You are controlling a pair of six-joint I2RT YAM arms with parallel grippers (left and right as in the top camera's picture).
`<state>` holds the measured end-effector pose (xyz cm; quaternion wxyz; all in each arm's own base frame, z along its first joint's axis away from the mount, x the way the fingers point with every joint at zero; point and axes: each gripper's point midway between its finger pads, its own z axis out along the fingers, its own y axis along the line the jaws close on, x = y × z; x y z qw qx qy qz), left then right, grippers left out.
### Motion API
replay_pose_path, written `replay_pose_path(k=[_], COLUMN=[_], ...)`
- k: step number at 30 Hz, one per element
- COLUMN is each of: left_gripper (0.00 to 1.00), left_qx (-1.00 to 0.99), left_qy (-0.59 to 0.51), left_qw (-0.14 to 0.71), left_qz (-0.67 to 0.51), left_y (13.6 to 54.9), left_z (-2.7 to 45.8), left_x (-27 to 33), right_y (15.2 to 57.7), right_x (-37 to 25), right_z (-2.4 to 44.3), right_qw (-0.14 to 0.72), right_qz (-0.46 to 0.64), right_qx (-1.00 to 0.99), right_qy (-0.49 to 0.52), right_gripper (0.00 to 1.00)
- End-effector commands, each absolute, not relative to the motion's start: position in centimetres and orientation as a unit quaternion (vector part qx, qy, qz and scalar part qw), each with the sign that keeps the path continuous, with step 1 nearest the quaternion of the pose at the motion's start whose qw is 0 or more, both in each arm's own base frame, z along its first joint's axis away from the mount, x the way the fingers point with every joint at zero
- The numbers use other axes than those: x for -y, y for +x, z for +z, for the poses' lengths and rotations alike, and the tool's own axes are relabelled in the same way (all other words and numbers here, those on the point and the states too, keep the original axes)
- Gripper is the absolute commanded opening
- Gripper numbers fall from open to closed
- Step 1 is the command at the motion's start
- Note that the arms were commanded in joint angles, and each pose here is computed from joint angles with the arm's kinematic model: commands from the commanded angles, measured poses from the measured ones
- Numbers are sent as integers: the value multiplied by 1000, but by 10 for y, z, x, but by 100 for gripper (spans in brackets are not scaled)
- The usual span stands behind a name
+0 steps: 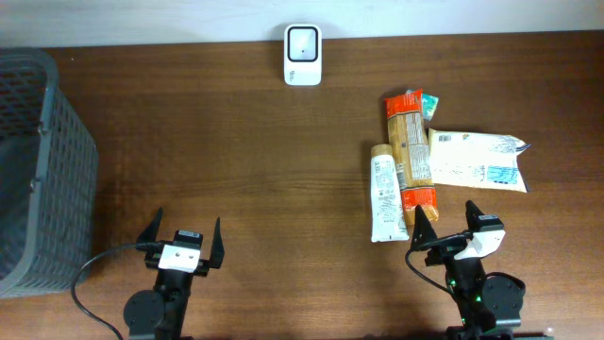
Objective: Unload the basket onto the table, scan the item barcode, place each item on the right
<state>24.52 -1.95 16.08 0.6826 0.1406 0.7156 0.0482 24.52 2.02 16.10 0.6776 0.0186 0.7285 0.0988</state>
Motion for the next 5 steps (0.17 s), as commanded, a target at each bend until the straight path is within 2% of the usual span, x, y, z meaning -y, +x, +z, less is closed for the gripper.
replay_pose_path(k=[1, 5], left_gripper=[99, 99], left_qx=[-716, -716], left_qy=[139, 139], left_qw=[681, 681], left_qz=[58, 58], left_y=[245, 245], left_z=[160, 160], left_x=[16, 16], right_y=[245, 245], right_x=[-19, -19], right_z=[157, 157], right_qw=[673, 673], right_qz=[100, 100], right_qx=[-732, -732], right_qy=[25, 25], right_gripper=[99, 98])
